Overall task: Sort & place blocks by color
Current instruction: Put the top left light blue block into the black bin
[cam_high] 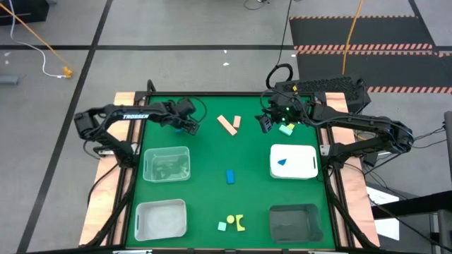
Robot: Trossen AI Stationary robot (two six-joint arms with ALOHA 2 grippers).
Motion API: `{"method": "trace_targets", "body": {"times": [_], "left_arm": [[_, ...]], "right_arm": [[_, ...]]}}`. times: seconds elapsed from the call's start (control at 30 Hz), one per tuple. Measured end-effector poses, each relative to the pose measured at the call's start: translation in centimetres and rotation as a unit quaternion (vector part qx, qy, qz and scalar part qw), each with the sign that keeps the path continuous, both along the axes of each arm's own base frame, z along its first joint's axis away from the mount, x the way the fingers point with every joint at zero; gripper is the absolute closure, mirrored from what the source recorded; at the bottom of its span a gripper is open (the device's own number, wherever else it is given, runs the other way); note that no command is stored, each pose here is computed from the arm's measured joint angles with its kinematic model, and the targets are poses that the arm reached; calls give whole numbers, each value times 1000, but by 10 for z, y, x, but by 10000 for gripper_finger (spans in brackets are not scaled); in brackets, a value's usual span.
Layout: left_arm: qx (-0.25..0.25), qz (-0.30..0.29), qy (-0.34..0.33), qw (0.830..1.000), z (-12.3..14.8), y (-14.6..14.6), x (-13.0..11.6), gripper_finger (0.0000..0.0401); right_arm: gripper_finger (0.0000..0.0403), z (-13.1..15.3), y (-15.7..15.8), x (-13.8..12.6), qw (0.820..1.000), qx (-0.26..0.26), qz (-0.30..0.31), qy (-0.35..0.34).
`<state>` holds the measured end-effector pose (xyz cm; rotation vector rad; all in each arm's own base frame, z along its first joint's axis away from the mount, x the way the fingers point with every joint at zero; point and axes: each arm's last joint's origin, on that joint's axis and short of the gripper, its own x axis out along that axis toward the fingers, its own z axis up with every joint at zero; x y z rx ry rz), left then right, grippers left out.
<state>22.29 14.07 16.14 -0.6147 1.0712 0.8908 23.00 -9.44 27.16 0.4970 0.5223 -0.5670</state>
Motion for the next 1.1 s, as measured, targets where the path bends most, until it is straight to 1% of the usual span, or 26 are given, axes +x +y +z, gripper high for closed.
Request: {"method": "trace_targets", "body": {"times": [0.13, 0.27, 0.33, 0.47, 0.57, 0.63, 0.7, 0.8, 0.87, 1.0, 1.1], "left_arm": [[-3, -15, 12, 1000, -12, 3, 5, 176], [-15, -11, 29, 999, -20, 3, 6, 183], [-18, -12, 31, 999, -22, 3, 6, 203], [-21, -4, 27, 999, -21, 2, 6, 267], [-24, 3, 13, 1000, -16, 1, 5, 269], [-25, 10, -15, 1000, -9, 1, 6, 269], [-30, 18, -45, 998, 0, -1, 5, 269], [-33, 23, -112, 993, 20, -5, 5, 269], [-44, 22, -165, 985, 35, -10, 5, 269], [-66, 5, -292, 954, 67, -23, 11, 269], [-71, -22, -391, 918, 91, -33, 18, 269]], "right_arm": [[163, 0, 0, 0, 1000, 0, 0, 0], [163, 0, 0, 0, 1000, 2, -2, -1], [163, 0, 0, 0, 1000, 4, -4, -3], [163, 0, 0, 0, 1000, 5, -5, -3], [163, 0, 0, 0, 1000, 17, -15, -9], [163, 0, 0, 0, 1000, 19, -18, -10], [163, 1, 0, 0, 1000, 9, -12, -8], [163, 5, 1, 4, 999, -26, 12, -24], [163, 12, 3, 9, 997, -57, 28, -50], [163, 24, 6, 21, 985, -120, 57, -112], [163, 27, 10, 34, 971, -171, 84, -145]]}}
